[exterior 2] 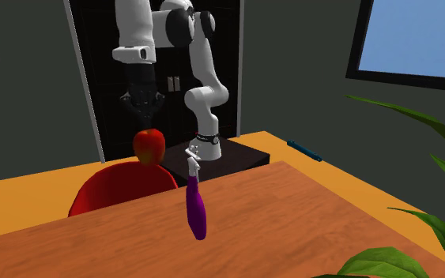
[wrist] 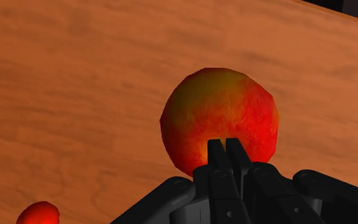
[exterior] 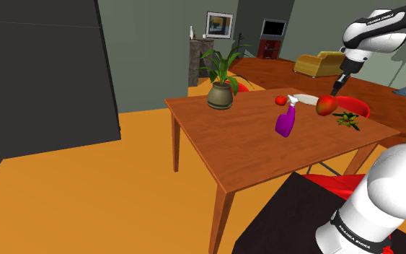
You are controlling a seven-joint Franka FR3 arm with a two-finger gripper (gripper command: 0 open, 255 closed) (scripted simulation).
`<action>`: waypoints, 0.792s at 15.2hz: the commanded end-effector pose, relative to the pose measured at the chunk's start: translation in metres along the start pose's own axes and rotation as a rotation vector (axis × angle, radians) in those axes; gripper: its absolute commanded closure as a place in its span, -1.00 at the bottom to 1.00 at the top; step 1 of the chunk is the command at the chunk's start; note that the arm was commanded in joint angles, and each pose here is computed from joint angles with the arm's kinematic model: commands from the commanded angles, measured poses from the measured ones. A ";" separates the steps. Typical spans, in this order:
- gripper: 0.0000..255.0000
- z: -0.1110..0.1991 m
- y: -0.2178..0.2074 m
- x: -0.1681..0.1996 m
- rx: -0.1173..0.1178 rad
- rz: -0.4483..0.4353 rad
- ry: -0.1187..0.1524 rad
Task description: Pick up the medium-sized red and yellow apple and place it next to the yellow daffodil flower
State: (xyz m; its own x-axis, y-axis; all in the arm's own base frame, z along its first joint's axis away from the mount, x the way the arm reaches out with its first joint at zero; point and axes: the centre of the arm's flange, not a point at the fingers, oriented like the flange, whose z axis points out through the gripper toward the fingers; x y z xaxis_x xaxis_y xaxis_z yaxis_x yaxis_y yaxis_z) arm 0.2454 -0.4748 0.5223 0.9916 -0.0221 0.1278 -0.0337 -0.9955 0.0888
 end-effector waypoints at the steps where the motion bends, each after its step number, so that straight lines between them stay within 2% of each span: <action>1: 1.00 0.001 0.023 -0.011 0.000 -0.003 0.001; 12: 1.00 0.007 0.161 -0.054 0.000 -0.003 0.001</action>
State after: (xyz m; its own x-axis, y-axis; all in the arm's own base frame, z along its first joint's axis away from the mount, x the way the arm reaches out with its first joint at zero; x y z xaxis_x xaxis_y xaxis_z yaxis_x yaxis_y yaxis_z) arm 0.1953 -0.6206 0.5234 0.9918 -0.0210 0.1257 -0.0327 -0.9953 0.0915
